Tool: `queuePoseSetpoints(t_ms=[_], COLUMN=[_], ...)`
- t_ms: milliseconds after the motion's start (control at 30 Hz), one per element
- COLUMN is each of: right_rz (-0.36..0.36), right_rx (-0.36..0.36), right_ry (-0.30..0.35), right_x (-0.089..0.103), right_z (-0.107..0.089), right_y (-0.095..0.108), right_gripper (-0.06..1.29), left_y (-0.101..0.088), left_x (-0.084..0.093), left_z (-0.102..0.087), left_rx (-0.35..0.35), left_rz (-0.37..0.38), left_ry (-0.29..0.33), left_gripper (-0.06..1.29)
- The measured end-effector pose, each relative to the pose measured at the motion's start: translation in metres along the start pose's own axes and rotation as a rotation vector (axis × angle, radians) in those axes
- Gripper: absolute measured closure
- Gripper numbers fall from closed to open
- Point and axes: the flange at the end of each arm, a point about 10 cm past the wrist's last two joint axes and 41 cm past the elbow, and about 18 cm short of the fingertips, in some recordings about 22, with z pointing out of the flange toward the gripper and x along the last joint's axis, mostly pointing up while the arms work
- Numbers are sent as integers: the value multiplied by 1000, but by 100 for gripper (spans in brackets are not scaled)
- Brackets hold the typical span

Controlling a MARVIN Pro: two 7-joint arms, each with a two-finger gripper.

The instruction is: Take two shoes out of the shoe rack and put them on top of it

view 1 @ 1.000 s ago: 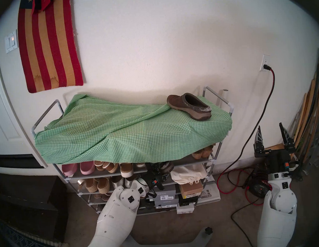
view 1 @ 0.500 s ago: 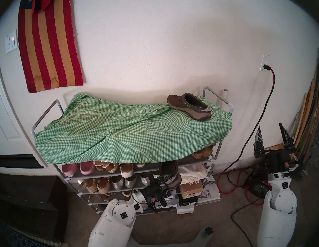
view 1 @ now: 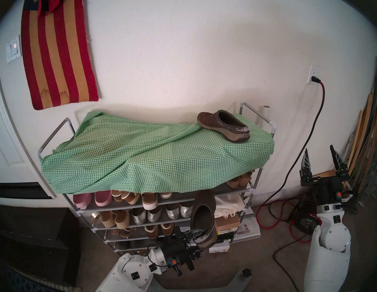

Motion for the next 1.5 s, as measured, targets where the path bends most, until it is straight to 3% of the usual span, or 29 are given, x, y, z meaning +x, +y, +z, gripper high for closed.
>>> queuePoseSetpoints(t_ms=[233,600,833,1500], right_rz=[0,0,0,0], right_rx=[0,0,0,1], right_ry=[0,0,0,1], right_x=[0,0,0,0], right_z=[0,0,0,0], right_y=[0,0,0,0], right_gripper=[0,0,0,0], left_y=[11,-21,-42,-99], left_x=[11,37,59,137], left_z=[-35,-78,-84,-85], left_rx=[-19,111,178,328], left_rz=[12,78,101,101], left_ry=[27,46,93,321], left_gripper=[70,72,72,73])
